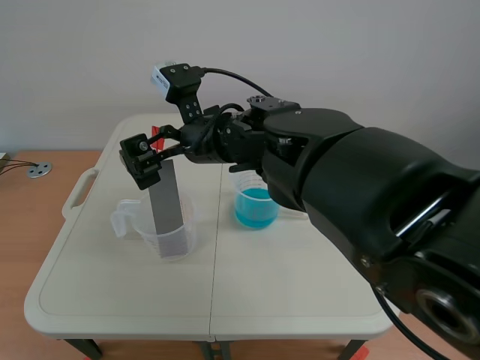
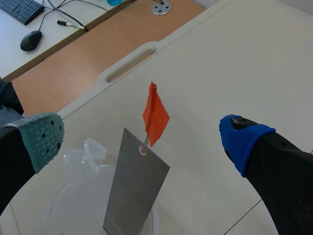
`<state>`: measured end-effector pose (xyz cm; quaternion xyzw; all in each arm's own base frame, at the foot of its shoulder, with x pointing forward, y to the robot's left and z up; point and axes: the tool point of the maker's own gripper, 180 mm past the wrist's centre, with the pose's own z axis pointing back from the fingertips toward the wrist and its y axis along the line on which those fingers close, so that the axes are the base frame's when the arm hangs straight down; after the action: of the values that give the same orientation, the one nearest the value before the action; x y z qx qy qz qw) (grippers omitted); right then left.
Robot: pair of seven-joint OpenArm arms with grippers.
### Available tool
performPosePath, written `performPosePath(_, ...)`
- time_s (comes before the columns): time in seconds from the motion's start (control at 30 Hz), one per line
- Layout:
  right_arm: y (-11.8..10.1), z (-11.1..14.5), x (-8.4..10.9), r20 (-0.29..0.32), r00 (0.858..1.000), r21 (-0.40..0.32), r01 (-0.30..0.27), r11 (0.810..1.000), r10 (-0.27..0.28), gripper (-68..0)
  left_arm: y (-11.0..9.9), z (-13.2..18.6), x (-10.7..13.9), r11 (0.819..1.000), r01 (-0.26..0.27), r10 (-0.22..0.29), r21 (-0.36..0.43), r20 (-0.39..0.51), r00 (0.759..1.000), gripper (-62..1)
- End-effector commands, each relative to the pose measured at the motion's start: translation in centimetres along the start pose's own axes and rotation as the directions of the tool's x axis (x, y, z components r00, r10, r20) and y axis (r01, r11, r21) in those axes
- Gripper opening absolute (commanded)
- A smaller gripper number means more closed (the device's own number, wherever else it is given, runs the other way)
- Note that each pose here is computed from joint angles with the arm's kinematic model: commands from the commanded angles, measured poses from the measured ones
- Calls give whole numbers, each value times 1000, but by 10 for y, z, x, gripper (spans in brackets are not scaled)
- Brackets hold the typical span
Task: Hold the metal plate by the orange handle, dip it into the blue solution, take it out and point at it, then put the plate back in the beaker on the left.
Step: 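Lift the metal plate out of the left beaker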
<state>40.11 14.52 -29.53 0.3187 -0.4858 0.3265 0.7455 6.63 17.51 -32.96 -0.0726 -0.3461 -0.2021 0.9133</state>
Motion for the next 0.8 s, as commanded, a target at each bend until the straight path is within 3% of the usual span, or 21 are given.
performPosePath(0.0, 15, -7, 36, 85, 996, 39, -27, 999, 23, -50, -2, 0, 5, 1000, -6, 7, -8, 18, 1000, -582)
performPosePath(0.33, 25, -6, 37, 91, 995, 93, -36, 995, 28, -323, -2, 0, 5, 1000, -6, 7, -8, 18, 1000, -582)
performPosePath(0.6, 25, -5, 42, 122, 992, 92, -42, 995, 30, -346, -2, 0, 5, 1000, -6, 7, -8, 18, 1000, -582)
performPosePath(0.77, 25, -5, 44, 131, 991, 92, -42, 995, 29, -412, -2, 0, 5, 1000, -6, 7, -8, 18, 1000, -582)
